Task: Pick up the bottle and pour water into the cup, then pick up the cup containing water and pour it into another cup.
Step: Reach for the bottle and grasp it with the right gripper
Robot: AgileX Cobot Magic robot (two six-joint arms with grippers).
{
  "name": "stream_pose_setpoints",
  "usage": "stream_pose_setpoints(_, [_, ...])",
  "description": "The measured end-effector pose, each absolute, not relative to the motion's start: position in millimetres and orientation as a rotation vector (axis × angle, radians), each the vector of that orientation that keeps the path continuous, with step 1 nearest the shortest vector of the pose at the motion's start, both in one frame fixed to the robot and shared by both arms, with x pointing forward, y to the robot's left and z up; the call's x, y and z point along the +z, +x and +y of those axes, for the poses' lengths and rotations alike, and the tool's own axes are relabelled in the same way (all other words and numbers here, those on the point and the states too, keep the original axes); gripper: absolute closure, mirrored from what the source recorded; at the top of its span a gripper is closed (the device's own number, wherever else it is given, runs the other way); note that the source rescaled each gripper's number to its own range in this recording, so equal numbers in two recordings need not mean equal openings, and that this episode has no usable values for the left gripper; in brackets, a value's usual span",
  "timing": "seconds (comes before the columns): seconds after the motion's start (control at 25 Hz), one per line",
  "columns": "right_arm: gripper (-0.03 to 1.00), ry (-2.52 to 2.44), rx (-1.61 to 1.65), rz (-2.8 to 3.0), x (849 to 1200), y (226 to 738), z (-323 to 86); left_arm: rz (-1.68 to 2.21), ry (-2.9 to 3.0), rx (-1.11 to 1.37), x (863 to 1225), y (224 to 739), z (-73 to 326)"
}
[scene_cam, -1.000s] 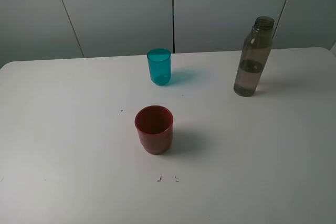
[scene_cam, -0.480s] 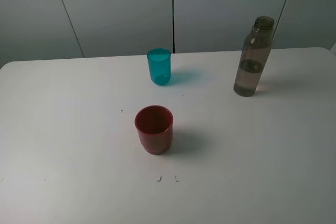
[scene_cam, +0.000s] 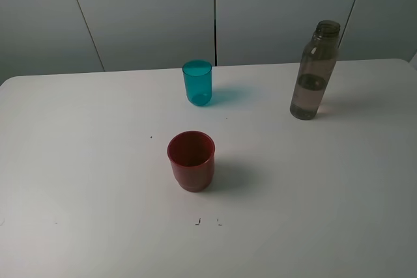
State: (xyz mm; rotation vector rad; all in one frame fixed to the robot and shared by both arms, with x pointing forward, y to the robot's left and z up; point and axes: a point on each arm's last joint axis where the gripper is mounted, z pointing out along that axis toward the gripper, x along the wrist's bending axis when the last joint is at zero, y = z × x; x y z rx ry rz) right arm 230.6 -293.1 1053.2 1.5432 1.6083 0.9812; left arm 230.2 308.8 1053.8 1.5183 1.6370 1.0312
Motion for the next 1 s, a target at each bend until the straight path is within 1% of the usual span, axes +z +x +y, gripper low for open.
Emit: stream_pose_setpoints(1.0, [-0.03,1.547,1.016,1.616,1054.0,230.2,-290.6,1.637,1.518,1.031,1053.8,230.2,308.8])
